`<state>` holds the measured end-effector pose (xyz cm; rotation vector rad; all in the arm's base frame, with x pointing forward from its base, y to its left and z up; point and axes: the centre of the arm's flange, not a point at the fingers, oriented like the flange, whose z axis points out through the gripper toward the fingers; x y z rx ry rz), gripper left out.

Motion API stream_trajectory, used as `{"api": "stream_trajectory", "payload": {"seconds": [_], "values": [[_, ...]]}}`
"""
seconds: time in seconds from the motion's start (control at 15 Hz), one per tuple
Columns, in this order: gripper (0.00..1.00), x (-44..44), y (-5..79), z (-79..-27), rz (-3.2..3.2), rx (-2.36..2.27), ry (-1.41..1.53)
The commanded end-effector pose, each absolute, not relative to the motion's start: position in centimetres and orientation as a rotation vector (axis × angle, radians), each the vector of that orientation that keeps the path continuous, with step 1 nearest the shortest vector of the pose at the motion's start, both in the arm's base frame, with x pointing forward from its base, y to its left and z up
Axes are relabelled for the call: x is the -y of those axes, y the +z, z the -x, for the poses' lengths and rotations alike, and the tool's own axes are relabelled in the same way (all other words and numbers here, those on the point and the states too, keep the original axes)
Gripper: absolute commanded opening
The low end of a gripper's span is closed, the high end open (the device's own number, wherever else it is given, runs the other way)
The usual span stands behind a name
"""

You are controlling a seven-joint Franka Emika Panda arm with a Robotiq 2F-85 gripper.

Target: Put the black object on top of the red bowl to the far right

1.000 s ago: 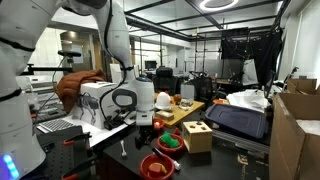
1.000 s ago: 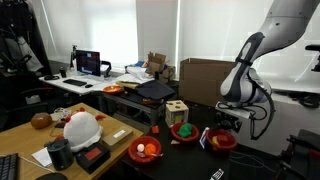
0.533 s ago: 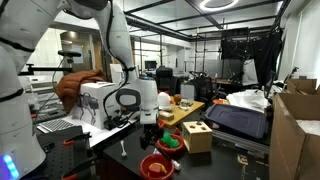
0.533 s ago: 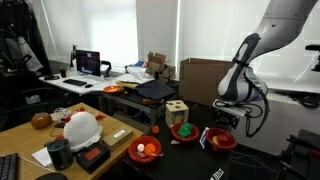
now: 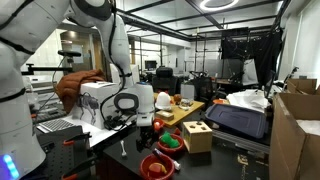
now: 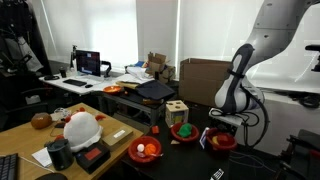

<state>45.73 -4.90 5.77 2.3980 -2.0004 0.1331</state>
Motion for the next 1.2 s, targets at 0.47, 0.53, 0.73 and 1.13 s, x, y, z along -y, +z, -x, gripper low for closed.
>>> {"api": "stream_trajectory", "payload": {"seconds": [0.47, 0.53, 0.73, 1.13], "values": [[0.0, 4.4, 4.9, -46.2, -2.254, 2.023, 0.227], [0.0, 4.8, 4.8, -46.2, -2.253, 2.036, 0.229], [0.0, 6.1, 4.7, -46.2, -2.239, 2.063, 0.228], [0.0, 6.9, 3.8, -47.3, -2.253, 2.083, 0.218]]}}
